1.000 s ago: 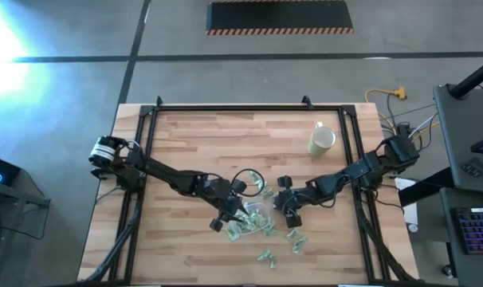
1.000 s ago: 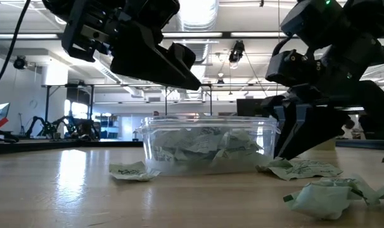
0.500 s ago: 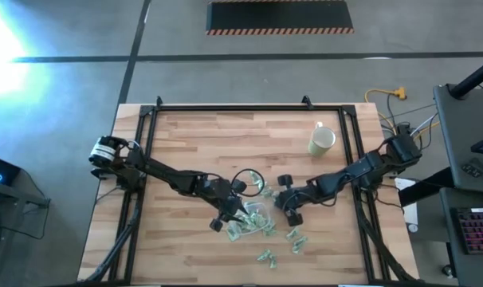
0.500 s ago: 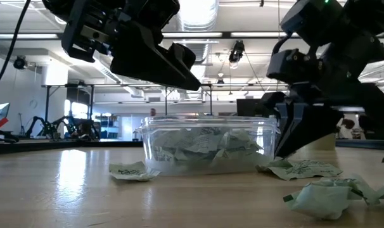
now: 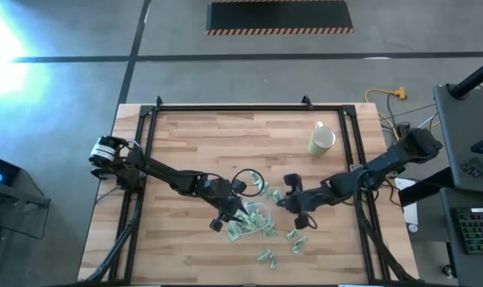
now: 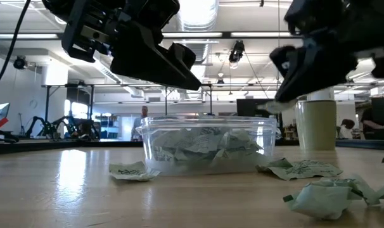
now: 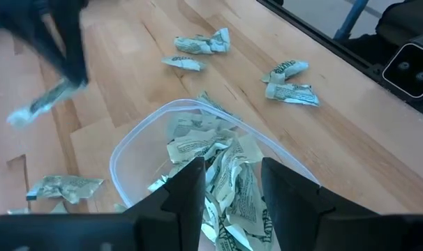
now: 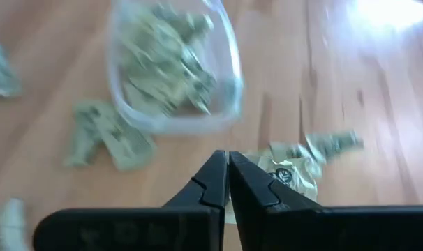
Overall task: Pick and place items into bin
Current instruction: Put the Stevia packet into the transparent bin
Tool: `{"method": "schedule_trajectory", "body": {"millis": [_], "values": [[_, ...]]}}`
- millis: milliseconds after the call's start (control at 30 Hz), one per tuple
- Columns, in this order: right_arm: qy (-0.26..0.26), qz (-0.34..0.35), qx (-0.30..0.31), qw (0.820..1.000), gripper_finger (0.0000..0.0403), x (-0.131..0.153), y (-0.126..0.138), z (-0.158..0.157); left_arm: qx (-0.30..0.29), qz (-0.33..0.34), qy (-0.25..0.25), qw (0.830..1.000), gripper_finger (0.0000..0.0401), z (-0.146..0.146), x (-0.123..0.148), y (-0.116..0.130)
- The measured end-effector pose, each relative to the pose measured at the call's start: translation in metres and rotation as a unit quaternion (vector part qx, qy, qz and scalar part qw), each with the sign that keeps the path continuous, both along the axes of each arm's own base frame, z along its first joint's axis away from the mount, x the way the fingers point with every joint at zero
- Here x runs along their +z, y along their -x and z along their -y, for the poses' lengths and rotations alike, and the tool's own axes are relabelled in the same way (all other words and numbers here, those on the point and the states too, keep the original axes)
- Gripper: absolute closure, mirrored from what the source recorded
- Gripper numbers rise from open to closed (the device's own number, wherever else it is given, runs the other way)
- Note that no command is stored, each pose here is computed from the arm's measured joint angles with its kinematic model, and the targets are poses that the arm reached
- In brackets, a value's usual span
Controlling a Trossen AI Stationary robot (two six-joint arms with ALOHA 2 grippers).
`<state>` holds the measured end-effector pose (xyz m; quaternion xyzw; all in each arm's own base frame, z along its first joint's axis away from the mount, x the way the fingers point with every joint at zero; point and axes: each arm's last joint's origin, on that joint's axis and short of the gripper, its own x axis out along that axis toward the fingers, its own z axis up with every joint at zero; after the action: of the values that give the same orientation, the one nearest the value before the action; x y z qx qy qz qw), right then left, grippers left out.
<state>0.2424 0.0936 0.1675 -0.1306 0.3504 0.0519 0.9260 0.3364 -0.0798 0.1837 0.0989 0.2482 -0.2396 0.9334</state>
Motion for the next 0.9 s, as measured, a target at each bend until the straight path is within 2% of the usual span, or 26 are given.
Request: {"method": "schedule_trajectory", "body": {"millis": [133,267,400,533,700,900], "values": [[0.003,0.047,0.042,0.998,0.0395,0.01,0.0,-0.013,0.014,0.002,-0.008,1.0,0.0276,-0.002,0.0,-0.001],[0.013,0.094,0.086,0.992,0.0395,0.012,-0.005,-0.024,0.093,0.012,-0.056,0.994,0.0276,-0.008,0.002,-0.001],[0.004,0.119,0.129,0.984,0.0395,0.008,-0.013,-0.031,0.196,0.013,-0.124,0.973,0.0276,-0.016,0.005,0.002],[0.006,0.127,0.149,0.981,0.0394,-0.002,-0.02,-0.034,0.27,0.02,-0.171,0.947,0.0276,-0.021,0.007,0.005],[-0.015,0.111,0.177,0.978,0.0394,-0.011,-0.031,-0.036,0.315,0.022,-0.201,0.928,0.0276,-0.025,0.004,0.008],[-0.029,0.097,0.187,0.977,0.0394,-0.018,-0.047,-0.038,0.345,0.02,-0.211,0.915,0.0276,-0.027,0.001,0.011]]}}
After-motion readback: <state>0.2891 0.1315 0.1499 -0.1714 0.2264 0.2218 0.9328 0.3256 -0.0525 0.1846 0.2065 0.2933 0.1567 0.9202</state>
